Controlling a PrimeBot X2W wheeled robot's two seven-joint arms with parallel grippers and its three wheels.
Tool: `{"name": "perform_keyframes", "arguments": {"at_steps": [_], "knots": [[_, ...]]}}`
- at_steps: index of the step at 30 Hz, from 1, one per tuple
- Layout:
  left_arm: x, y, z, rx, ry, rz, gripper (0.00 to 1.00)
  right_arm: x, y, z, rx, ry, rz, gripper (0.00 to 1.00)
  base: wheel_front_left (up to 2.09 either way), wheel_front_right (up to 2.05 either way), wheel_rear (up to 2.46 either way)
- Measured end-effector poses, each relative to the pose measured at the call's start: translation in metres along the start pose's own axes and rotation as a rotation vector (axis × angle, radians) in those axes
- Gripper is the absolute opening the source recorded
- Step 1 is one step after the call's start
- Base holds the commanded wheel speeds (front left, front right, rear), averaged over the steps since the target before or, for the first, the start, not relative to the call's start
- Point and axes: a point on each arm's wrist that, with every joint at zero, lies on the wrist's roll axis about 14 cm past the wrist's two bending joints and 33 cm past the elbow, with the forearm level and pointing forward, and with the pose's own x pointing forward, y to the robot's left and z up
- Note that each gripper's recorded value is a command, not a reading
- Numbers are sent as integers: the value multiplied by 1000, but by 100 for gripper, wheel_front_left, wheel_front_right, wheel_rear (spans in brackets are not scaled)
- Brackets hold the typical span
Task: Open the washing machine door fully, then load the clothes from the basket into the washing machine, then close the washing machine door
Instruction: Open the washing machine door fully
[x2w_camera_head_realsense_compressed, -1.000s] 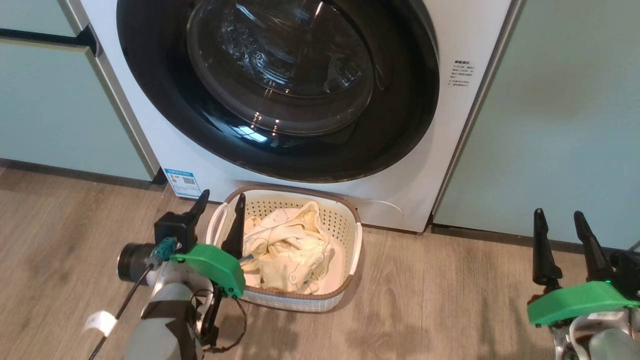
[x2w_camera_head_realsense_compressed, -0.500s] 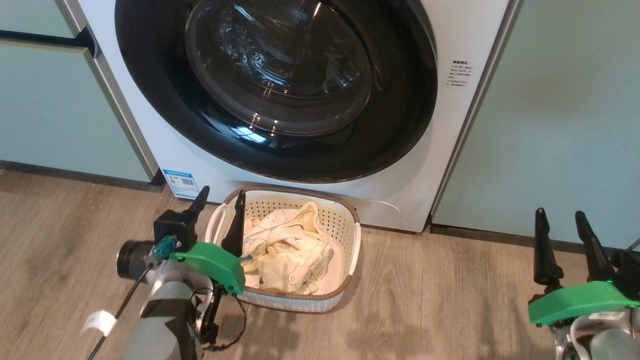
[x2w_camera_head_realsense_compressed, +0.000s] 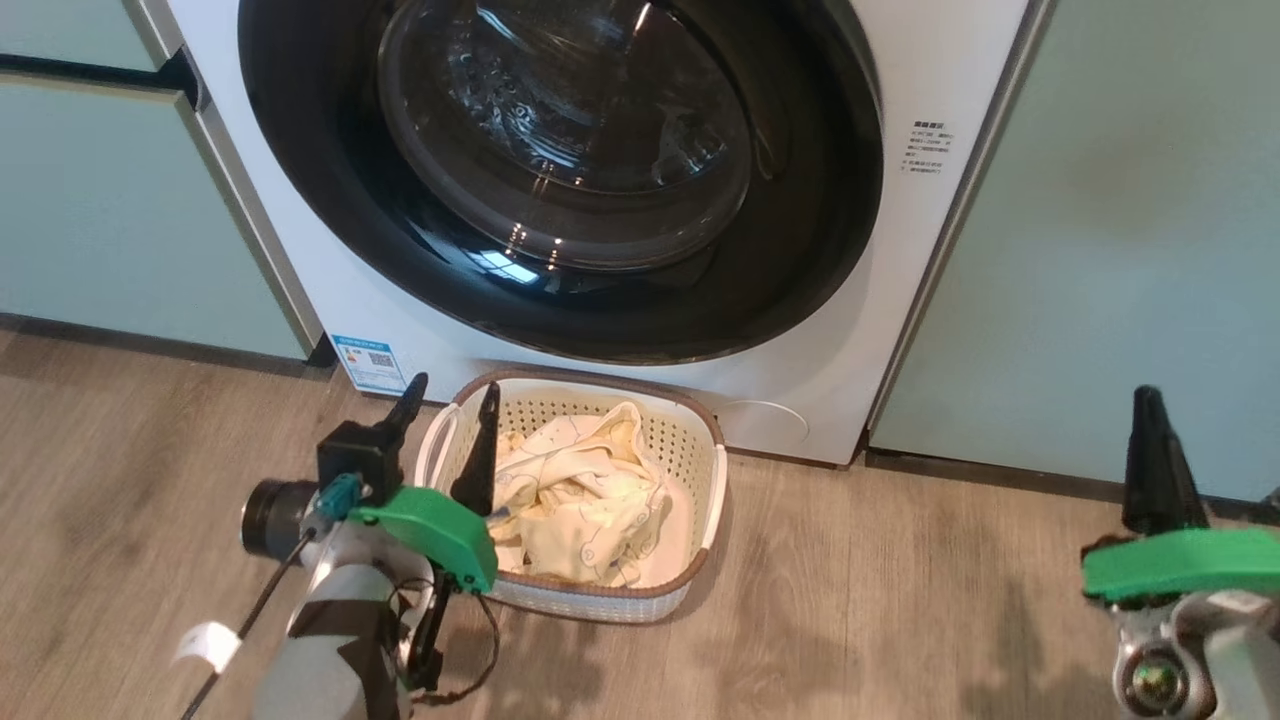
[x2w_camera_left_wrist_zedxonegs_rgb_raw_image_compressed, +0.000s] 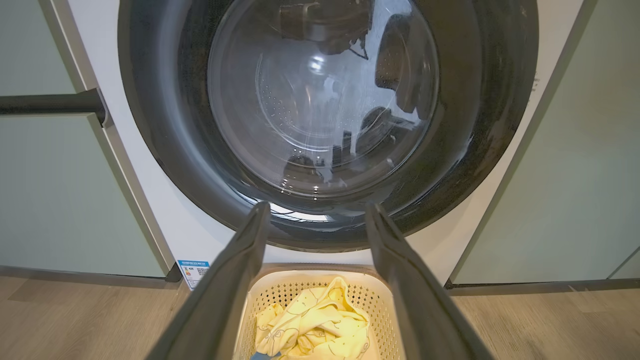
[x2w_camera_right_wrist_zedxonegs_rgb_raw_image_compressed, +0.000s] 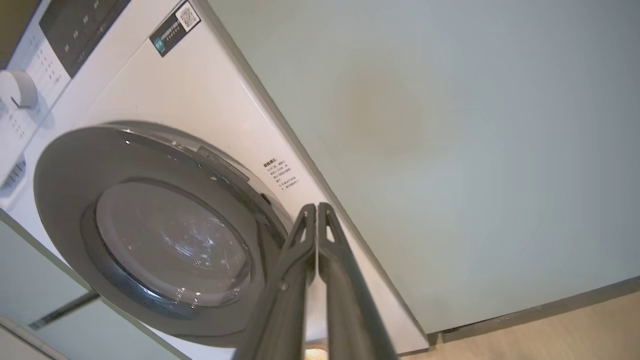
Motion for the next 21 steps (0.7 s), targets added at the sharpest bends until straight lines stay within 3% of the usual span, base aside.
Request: {"name": "perform_keyframes", "arguments": {"at_steps": [5,15,21], "knots": [[0,-4,-4,4,10,-14,100,14,3,0,168,-13,-15,0,0,0,0],[3,-8,-20,3,47,-27,100,56,-4,2,627,-11,-71,0,0,0,0],[2,-8,-30,-3,73,-30,100,87,-2,2,787,74,-44,0,0,0,0]]}}
